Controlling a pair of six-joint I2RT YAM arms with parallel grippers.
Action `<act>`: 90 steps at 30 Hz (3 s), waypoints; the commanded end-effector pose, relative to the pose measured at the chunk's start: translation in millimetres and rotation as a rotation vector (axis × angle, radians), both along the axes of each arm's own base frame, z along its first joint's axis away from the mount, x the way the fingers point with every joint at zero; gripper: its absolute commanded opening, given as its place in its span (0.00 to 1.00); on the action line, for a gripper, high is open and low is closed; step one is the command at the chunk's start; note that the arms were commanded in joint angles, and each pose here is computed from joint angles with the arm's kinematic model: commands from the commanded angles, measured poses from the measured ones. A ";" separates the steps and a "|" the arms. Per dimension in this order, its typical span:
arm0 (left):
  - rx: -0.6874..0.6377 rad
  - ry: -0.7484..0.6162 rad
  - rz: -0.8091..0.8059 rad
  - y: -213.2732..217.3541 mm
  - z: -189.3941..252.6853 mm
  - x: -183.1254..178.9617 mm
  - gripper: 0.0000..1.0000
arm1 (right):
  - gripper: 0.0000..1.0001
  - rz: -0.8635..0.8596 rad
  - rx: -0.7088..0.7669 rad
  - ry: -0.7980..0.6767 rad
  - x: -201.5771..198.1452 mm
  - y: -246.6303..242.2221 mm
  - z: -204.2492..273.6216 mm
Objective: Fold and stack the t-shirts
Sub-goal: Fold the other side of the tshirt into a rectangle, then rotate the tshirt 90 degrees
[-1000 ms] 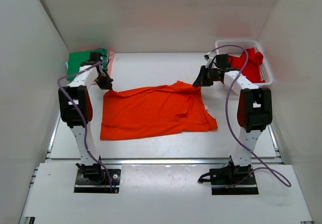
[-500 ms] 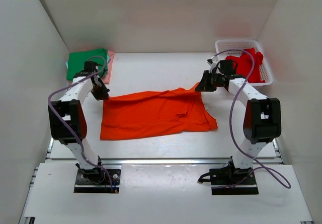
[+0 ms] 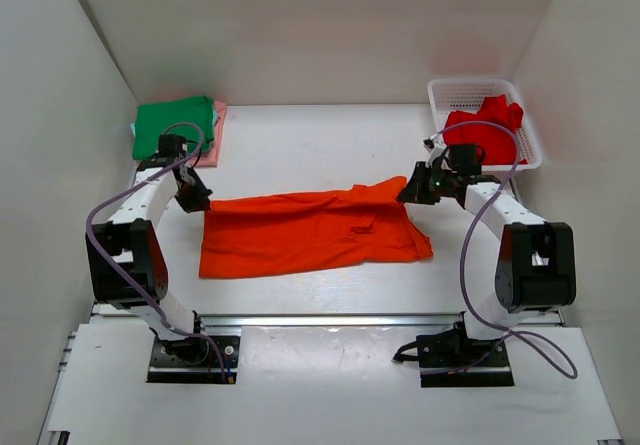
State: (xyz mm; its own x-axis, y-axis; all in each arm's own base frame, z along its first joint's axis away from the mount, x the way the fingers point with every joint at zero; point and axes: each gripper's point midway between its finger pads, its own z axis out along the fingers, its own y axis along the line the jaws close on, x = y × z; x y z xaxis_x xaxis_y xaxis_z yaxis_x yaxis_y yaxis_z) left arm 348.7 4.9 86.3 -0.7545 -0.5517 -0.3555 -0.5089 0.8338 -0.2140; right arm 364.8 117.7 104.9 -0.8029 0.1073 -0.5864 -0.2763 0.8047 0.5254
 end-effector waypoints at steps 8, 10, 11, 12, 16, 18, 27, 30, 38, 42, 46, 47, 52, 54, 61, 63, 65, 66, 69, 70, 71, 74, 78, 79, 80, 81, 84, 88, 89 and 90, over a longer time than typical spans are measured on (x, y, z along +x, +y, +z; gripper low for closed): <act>0.016 -0.021 -0.004 0.1 5.9 -23.9 0.00 | 0.00 -0.060 0.001 -0.142 -9.1 -14.6 23.9; 0.018 -0.015 -0.005 1.0 3.7 -27.7 0.00 | 0.00 -0.056 0.005 -0.145 -14.4 -13.7 24.4; 0.019 -0.021 -0.001 3.1 5.6 -26.5 0.00 | 0.00 -0.054 0.006 -0.155 -14.8 -13.6 26.1; 0.020 -0.019 -0.006 2.1 4.7 -28.2 0.00 | 0.00 -0.054 0.005 -0.142 -17.1 -13.2 21.2; 0.015 0.002 -0.002 1.5 -3.4 -36.2 0.00 | 0.00 -0.062 0.002 -0.117 -27.9 -14.5 11.6; 0.017 -0.001 -0.006 0.3 -4.5 -36.5 0.00 | 0.00 -0.059 0.004 -0.132 -31.0 -14.1 12.4; 0.008 0.026 0.003 -2.0 -17.6 -49.9 0.00 | 0.00 -0.090 -0.015 -0.106 -51.4 -25.1 -6.3; 0.026 0.046 0.018 3.2 -24.8 -53.8 0.00 | 0.00 -0.080 -0.006 -0.108 -56.6 -21.4 -8.5; 0.039 0.056 0.051 10.9 -31.5 -53.6 0.00 | 0.00 -0.060 -0.008 -0.073 -74.6 -16.8 -24.7; 0.018 0.027 0.056 8.1 -21.6 -47.6 0.19 | 0.19 -0.104 -0.089 -0.050 -80.4 -23.2 -25.4; 0.025 -0.104 0.041 1.6 12.6 -20.9 0.38 | 0.24 -0.191 -0.208 -0.115 -72.2 -37.5 -10.9; 0.028 -0.111 0.017 -4.0 16.6 -13.2 0.38 | 0.31 -0.214 -0.214 -0.133 -68.3 -39.7 -2.7; 0.021 -0.190 -0.087 -33.3 33.1 11.5 0.31 | 0.38 -0.222 -0.218 -0.135 -60.9 -29.4 12.9; 0.014 -0.163 -0.113 -44.4 20.9 12.5 0.23 | 0.30 -0.193 -0.201 -0.096 -66.7 -15.6 6.9; 0.009 0.037 -0.175 -72.3 -47.1 -13.8 0.03 | 0.00 -0.132 -0.218 0.128 -89.2 20.6 -48.3; 0.023 0.079 -0.189 -78.0 -59.6 -20.9 0.02 | 0.00 -0.132 -0.243 0.189 -89.2 18.9 -61.5; 0.042 0.128 -0.221 -84.1 -63.5 -27.7 0.03 | 0.00 -0.117 -0.276 0.243 -80.9 21.2 -73.3; 0.050 0.162 -0.236 -85.6 -67.2 -33.2 0.02 | 0.00 -0.126 -0.279 0.240 -68.2 20.3 -68.9; 0.039 0.221 -0.304 -100.2 -77.0 -45.0 0.00 | 0.00 -0.116 -0.339 0.306 -39.5 19.6 -88.0; 0.034 0.248 -0.314 -104.6 -79.3 -51.9 0.00 | 0.00 -0.104 -0.345 0.313 -19.6 25.0 -91.0; 0.004 0.269 -0.336 -113.7 -79.2 -60.1 0.00 | 0.00 -0.099 -0.346 0.320 3.2 30.8 -93.2; -0.031 0.300 -0.363 -128.1 -76.3 -78.2 0.00 | 0.00 -0.086 -0.315 0.287 71.0 52.4 -92.6; -0.160 0.313 -0.421 -161.9 -56.1 -109.2 0.00 | 0.00 -0.043 -0.265 0.102 179.4 85.9 -42.1; -0.187 0.320 -0.424 -166.7 -52.9 -120.2 0.00 | 0.00 -0.007 -0.269 0.120 185.2 91.2 -58.3; -0.246 0.318 -0.442 -179.9 -43.0 -129.5 0.00 | 0.00 -0.001 -0.251 0.044 209.5 97.7 -38.2; -0.297 0.315 -0.464 -191.2 -37.0 -135.8 0.00 | 0.00 -0.009 -0.227 -0.034 228.6 102.5 -16.0; -0.402 0.250 -0.467 -210.9 -10.2 -135.0 0.00 | 0.05 0.004 -0.212 -0.141 235.7 108.8 30.6; -0.536 0.115 -0.442 -221.9 34.5 -107.3 0.00 | 0.12 0.058 -0.266 -0.199 194.8 115.8 72.1; -0.541 0.095 -0.440 -221.9 45.4 -101.5 0.00 | 0.13 0.084 -0.294 -0.164 179.7 121.2 45.5; -0.517 0.042 -0.438 -213.1 55.2 -87.7 0.00 | 0.13 0.090 -0.252 -0.264 171.5 133.2 87.8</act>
